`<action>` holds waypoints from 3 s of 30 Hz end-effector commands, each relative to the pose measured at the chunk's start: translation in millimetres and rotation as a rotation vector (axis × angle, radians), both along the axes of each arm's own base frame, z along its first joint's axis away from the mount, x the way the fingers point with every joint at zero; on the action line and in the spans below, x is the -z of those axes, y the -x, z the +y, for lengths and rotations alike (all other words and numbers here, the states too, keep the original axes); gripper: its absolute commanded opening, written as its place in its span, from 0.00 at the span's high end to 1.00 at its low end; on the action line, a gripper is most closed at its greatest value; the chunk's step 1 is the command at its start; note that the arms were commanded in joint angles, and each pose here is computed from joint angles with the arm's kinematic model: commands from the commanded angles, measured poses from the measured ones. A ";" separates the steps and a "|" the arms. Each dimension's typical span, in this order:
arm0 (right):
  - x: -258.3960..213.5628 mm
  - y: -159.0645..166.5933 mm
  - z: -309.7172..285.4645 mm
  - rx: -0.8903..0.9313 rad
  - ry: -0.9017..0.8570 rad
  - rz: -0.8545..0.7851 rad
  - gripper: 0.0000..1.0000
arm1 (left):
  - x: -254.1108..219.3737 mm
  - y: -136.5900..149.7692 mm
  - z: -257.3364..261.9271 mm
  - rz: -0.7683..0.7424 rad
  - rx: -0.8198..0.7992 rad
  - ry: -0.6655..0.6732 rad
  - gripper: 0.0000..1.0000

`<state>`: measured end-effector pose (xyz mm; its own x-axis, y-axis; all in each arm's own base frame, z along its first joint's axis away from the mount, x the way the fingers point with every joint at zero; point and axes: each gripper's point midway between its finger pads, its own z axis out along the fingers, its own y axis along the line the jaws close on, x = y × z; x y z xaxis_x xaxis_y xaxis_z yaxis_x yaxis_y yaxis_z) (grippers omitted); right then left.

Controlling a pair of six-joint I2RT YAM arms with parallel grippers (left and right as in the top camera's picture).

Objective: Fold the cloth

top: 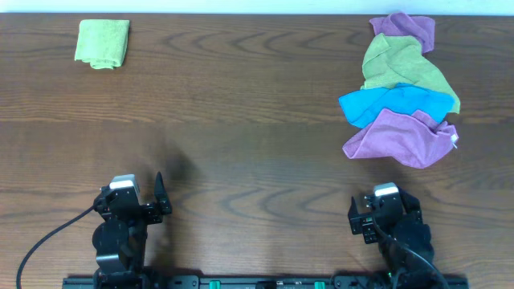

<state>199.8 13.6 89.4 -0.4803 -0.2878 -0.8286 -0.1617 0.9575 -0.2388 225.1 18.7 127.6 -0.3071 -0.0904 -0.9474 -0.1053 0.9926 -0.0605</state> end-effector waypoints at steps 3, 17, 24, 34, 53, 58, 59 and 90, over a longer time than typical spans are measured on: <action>1.7 0.0 -1.0 0.011 -0.012 -0.002 0.01 | 10.6 -0.2 0.6 0.020 -0.003 0.001 0.05; 1.7 0.0 -1.0 0.011 -0.012 -0.002 0.01 | 10.6 -0.2 0.6 0.020 -0.003 0.001 0.04; 1.7 0.0 -1.0 0.011 -0.012 -0.002 0.01 | 10.6 -0.2 0.6 0.020 -0.003 0.001 0.05; 1.7 0.0 -1.0 0.011 -0.012 -0.002 0.01 | 10.6 -0.2 0.6 0.020 -0.003 0.001 0.05; 1.7 0.0 -1.2 0.011 -0.012 -0.002 0.01 | 10.6 -0.2 0.6 0.020 -0.003 0.001 0.05; 0.7 -0.5 -3.4 0.023 -0.005 -0.007 0.01 | 10.6 -0.2 0.6 0.020 -0.003 0.001 0.05; 0.5 -0.7 -2.8 0.020 -0.007 -0.007 0.01 | 10.6 -0.2 0.6 0.020 -0.003 0.001 0.05; -53.4 -111.8 -111.7 0.700 -0.230 0.184 0.01 | 10.6 -0.2 0.6 0.020 -0.003 0.001 0.05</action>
<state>303.5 -86.3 146.8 -0.6129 0.2504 -0.7494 0.4337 0.8994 -0.0543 225.9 18.8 128.9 -0.3003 -0.0898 -0.9496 -0.1049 0.9926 -0.0608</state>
